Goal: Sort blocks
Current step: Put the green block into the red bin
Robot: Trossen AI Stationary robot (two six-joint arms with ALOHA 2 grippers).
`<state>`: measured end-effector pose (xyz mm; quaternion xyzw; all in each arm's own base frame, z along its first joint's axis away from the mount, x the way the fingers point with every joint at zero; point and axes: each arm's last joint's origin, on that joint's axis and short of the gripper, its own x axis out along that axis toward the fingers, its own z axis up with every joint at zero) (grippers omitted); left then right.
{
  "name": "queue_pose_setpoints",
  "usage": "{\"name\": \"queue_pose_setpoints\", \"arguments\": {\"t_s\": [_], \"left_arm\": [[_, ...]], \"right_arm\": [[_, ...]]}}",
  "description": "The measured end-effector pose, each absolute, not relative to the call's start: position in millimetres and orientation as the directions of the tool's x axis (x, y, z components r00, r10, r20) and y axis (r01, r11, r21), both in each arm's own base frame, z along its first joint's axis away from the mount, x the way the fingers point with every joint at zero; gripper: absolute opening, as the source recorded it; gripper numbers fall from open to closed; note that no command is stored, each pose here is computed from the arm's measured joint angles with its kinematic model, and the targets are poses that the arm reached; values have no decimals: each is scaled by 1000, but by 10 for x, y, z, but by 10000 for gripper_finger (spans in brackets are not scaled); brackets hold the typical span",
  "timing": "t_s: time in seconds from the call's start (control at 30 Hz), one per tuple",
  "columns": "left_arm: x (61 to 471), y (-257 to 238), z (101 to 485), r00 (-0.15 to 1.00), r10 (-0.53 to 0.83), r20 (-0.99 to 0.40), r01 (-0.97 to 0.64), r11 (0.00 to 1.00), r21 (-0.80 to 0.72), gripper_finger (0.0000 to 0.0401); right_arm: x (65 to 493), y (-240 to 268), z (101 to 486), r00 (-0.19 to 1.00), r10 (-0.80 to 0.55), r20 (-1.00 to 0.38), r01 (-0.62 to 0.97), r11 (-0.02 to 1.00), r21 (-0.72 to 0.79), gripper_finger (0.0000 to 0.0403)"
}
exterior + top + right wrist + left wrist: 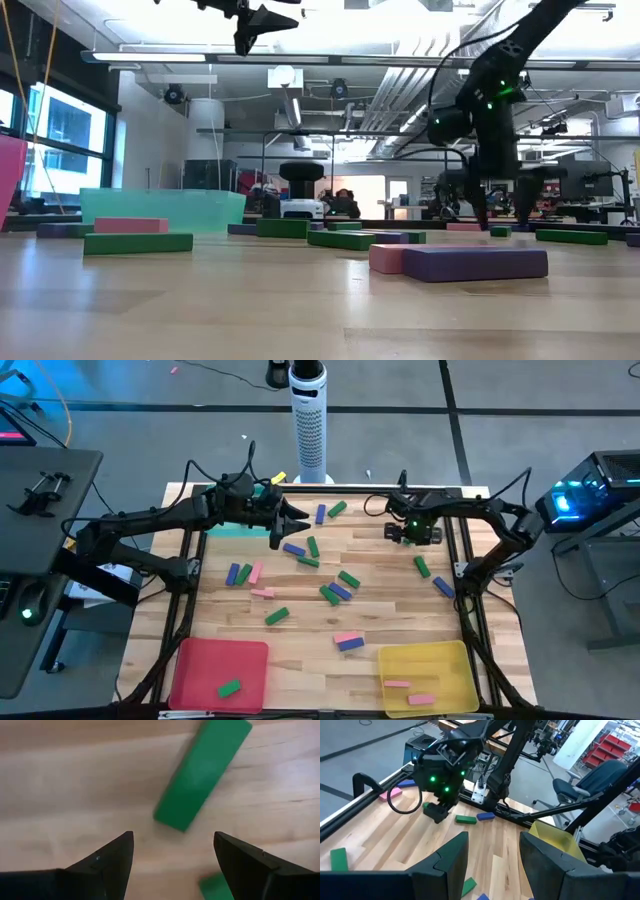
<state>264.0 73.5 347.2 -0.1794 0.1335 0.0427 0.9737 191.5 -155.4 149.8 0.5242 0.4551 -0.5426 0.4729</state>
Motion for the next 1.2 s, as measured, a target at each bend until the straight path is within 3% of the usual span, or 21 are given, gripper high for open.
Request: {"name": "queue_pose_setpoints", "arguments": {"t_s": [0.17,0.53,0.83,1.1,1.2], "left_arm": [[2640,735,3472,961,35,-275,-124,941,-314,163],[2642,733,3479,963,28,-268,-114,943,-313,163],[2642,733,3480,963,27,-267,-114,942,-315,163],[2637,731,3463,958,24,-284,-125,931,-344,163],[2628,728,3431,949,21,-315,-142,919,-368,163]], "right_arm": [[1900,-1556,1409,7,-92,-996,963,-267,32,230],[1857,-1663,1360,-32,-127,-991,960,-280,5,173],[1902,-1657,1262,-44,-83,-996,988,-151,-31,72],[1891,-1457,1517,-12,-128,-992,996,85,-23,66],[1997,-1284,1810,153,-218,-964,975,195,110,66]]}}
